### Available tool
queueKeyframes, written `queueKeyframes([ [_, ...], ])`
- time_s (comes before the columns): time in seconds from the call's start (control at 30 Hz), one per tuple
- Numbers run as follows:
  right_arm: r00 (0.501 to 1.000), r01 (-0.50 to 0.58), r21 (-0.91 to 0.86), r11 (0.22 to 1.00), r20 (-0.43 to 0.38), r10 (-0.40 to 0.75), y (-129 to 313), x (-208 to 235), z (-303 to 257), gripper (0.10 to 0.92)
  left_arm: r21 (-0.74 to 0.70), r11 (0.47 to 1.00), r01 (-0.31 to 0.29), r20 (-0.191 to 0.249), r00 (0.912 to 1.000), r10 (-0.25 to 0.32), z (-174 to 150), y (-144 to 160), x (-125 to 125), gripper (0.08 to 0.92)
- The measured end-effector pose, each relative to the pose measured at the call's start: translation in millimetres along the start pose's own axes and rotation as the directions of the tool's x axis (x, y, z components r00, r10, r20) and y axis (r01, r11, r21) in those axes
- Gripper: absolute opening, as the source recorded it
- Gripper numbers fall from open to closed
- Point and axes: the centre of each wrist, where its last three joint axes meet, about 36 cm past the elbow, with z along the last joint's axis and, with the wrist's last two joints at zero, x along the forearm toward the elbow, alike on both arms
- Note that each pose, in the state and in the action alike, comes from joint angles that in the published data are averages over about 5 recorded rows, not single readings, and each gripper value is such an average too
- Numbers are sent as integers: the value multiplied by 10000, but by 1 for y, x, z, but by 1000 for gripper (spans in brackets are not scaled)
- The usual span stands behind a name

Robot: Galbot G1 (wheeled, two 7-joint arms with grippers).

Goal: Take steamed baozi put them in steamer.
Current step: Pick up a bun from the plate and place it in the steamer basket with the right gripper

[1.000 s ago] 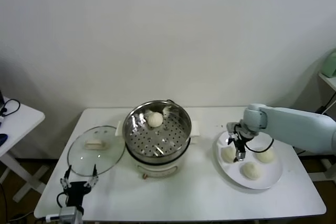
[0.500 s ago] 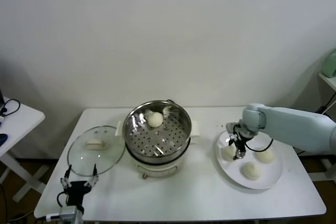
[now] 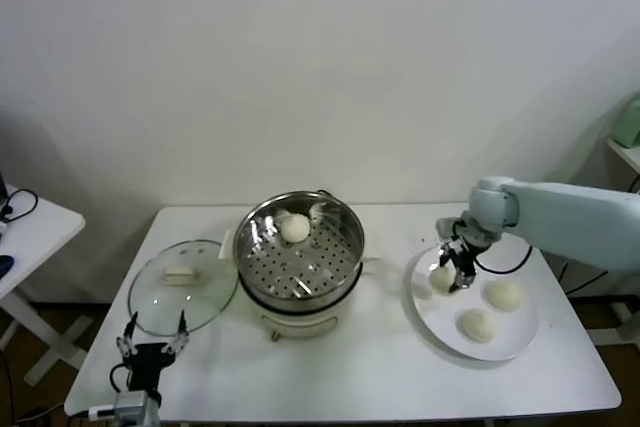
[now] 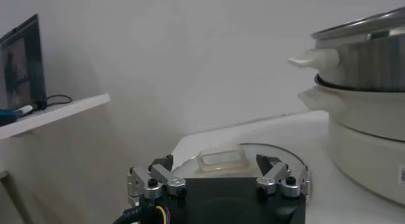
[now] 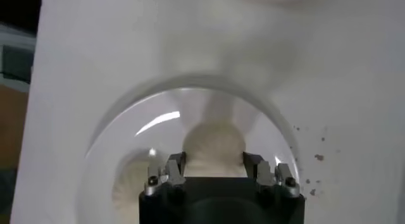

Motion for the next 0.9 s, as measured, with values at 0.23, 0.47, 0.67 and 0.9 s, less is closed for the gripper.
queueKeyframes([
  [0.23, 9980, -423, 370, 9984, 492, 404, -4, 90, -36, 619, -16, 9999, -125, 45, 9999, 126, 0, -2, 0, 823],
  [0.47, 9893, -1068, 701, 9918, 1076, 989, -9, 167, -90, 619, -52, 9996, -274, 71, 9996, 274, 1, -4, 1, 823],
  [0.67, 9812, -1457, 1171, 9824, 1438, 1284, -12, 201, -154, 619, -69, 9993, -378, 149, 9992, 379, -1, -6, -2, 823],
  [0.9, 9753, -1766, 1544, 9721, 1603, 1517, -21, 195, -231, 619, -90, 9986, -515, 184, 9985, 516, -2, -10, -2, 823],
])
